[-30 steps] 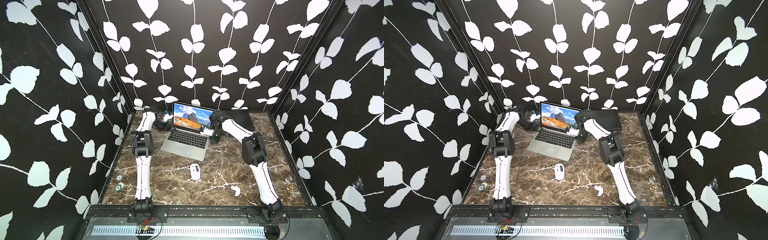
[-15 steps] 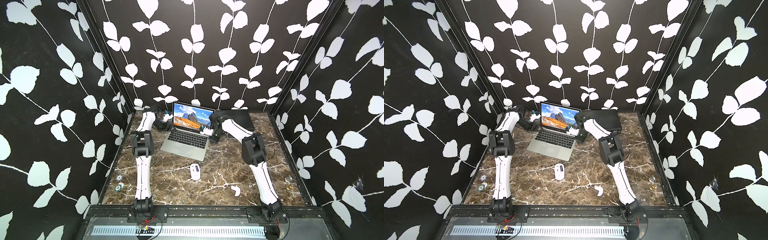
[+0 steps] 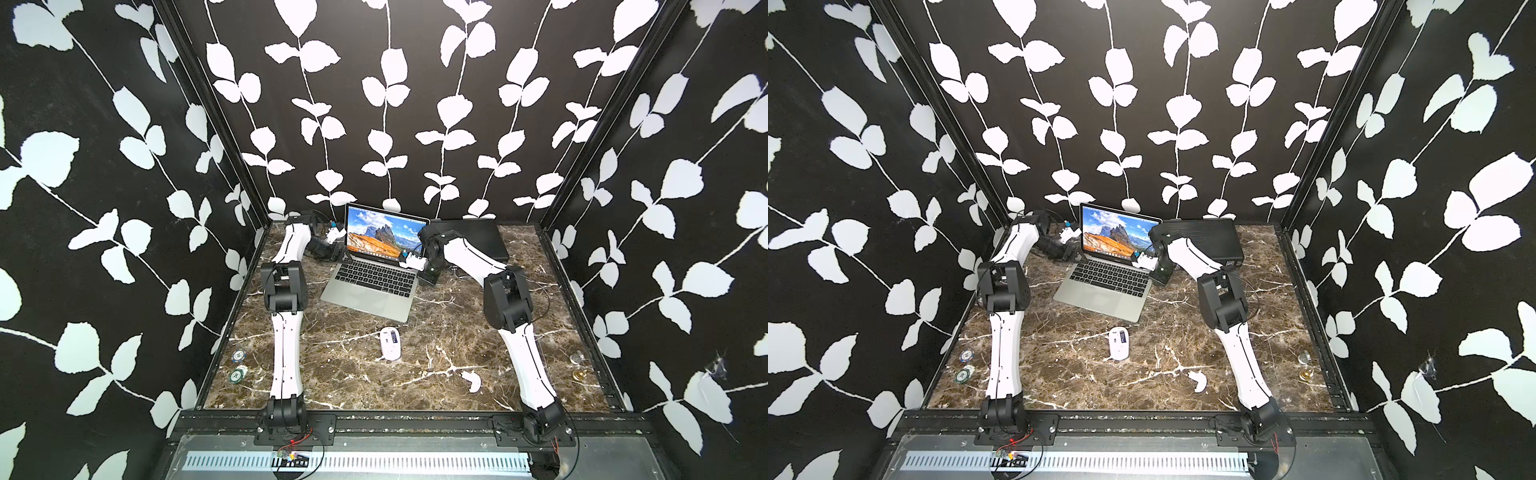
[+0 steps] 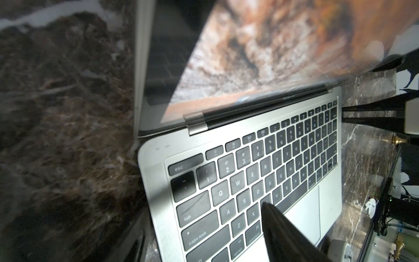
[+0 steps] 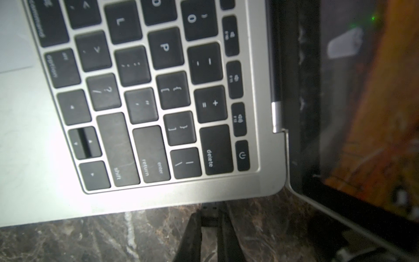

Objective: Insert the wireless mouse receiver into the laptop
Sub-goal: Insert the USB plug into the USB port.

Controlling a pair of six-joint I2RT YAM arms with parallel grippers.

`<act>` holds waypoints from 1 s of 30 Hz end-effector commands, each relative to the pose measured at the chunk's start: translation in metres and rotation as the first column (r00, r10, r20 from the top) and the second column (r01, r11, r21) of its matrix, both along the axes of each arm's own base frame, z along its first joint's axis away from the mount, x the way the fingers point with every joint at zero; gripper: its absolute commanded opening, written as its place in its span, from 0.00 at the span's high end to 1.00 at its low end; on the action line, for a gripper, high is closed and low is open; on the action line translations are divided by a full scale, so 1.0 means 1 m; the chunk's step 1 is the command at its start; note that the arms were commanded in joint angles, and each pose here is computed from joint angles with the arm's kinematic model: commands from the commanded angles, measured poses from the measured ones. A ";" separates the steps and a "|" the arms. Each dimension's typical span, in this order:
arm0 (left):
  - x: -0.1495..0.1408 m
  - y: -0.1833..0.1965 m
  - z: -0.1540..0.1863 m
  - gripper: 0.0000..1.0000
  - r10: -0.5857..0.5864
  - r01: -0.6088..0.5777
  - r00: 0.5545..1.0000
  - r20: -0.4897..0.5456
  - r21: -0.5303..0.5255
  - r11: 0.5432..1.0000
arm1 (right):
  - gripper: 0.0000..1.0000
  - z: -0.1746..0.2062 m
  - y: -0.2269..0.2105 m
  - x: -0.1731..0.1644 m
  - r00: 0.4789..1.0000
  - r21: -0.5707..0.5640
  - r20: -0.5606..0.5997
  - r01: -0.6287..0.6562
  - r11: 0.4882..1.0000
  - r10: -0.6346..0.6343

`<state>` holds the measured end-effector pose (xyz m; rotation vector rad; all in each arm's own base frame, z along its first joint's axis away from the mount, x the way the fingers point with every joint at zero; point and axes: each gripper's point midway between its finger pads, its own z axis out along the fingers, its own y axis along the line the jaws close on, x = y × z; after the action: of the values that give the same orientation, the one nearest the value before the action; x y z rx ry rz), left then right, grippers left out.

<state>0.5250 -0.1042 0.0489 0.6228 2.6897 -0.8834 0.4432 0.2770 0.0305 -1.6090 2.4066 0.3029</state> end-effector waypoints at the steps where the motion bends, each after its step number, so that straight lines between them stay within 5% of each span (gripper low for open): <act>1: -0.006 -0.010 -0.007 0.22 -0.022 0.022 0.999 -0.028 -0.020 1.000 | 1.00 0.005 0.010 -0.006 1.000 0.040 -0.005 -0.027 0.999 0.028; 30: -0.006 -0.010 -0.008 0.22 -0.028 0.027 0.999 -0.027 -0.017 0.999 | 1.00 0.022 0.007 -0.006 0.999 0.052 0.030 -0.024 0.998 0.022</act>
<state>0.5250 -0.1042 0.0488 0.6227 2.6900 -0.8836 0.4393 0.2794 0.0290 -1.6165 2.3875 0.3270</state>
